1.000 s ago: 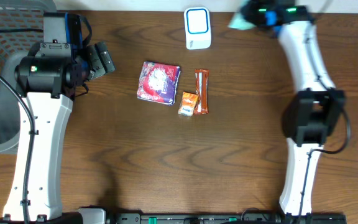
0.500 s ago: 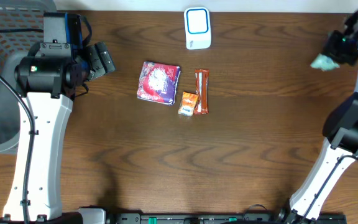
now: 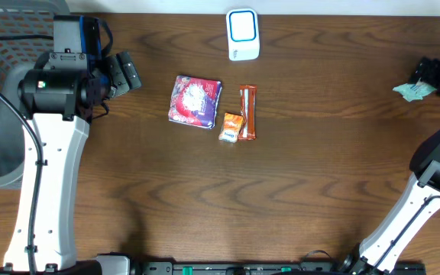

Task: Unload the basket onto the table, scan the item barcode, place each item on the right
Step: 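Move the green packet to the right table edge and release it, then bring the right gripper back toward the red-white bar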

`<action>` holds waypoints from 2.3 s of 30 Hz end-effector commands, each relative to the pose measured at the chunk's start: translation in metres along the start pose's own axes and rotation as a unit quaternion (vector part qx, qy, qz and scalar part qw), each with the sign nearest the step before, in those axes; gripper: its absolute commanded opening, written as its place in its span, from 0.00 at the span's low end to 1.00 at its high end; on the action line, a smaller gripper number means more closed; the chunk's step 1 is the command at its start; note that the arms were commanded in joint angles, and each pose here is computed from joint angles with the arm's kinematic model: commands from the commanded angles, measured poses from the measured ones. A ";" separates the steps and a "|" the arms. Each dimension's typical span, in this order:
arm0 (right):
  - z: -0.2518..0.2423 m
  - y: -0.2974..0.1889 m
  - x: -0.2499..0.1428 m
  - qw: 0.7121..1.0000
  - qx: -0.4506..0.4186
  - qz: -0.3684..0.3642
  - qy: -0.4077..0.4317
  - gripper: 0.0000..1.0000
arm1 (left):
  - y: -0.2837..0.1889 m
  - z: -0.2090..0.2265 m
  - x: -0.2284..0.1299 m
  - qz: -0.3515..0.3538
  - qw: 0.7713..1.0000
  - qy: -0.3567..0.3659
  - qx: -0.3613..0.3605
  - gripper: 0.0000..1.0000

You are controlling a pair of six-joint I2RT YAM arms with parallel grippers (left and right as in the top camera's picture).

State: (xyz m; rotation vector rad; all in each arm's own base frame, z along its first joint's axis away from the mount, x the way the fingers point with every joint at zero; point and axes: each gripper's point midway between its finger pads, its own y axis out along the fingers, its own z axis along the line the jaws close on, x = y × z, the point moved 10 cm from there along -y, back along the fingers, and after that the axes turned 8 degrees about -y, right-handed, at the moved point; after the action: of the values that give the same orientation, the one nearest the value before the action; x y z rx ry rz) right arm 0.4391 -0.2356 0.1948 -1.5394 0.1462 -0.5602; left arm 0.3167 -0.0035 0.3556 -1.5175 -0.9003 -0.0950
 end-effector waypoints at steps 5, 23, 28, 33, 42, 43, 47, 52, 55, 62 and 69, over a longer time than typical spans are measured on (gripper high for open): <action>0.063 -0.131 -0.001 0.973 0.182 -0.134 -0.056 0.99 | 0.004 0.002 -0.002 0.004 1.000 -0.005 0.010 0.98; 0.216 -0.142 -0.077 0.953 0.221 0.000 -0.207 0.99 | 0.004 0.002 -0.002 0.004 1.000 -0.006 0.010 0.98; 0.242 -0.144 -0.091 0.944 0.228 0.007 -0.239 0.99 | 0.004 0.002 -0.002 0.004 1.000 -0.005 0.010 0.98; 0.257 -0.146 -0.100 0.938 0.232 0.011 -0.257 0.99 | 0.004 0.001 -0.002 0.004 1.000 -0.006 0.010 0.98; 0.260 -0.146 -0.102 0.937 0.233 0.012 -0.262 0.99 | 0.004 0.002 -0.002 0.004 1.000 -0.006 0.010 0.98; 0.260 -0.146 -0.102 0.937 0.233 0.012 -0.262 0.99 | 0.004 0.002 -0.002 0.004 1.000 -0.006 0.010 0.98; 0.260 -0.146 -0.102 0.937 0.233 0.012 -0.262 0.99 | 0.004 0.002 -0.002 0.004 1.000 -0.006 0.010 0.98; 0.260 -0.146 -0.102 0.937 0.233 0.012 -0.262 0.99 | 0.004 0.002 -0.002 0.004 1.000 -0.005 0.010 0.98; 0.260 -0.146 -0.102 0.937 0.233 0.012 -0.262 0.99 | 0.004 0.002 -0.002 0.004 1.000 -0.005 0.010 0.98; 0.260 -0.146 -0.102 0.937 0.233 0.012 -0.262 0.99 | 0.004 0.002 -0.002 0.004 1.000 -0.006 0.010 0.98; 0.260 -0.146 -0.102 0.937 0.233 0.012 -0.262 0.99 | 0.004 0.002 -0.002 0.004 1.000 -0.005 0.010 0.98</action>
State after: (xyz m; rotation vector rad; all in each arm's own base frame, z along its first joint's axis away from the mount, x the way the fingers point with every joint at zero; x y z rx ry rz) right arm 0.4263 0.0509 0.3245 -1.1673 -0.3632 -0.1344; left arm 0.3167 -0.0035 0.3556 -1.5175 -0.9003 -0.0950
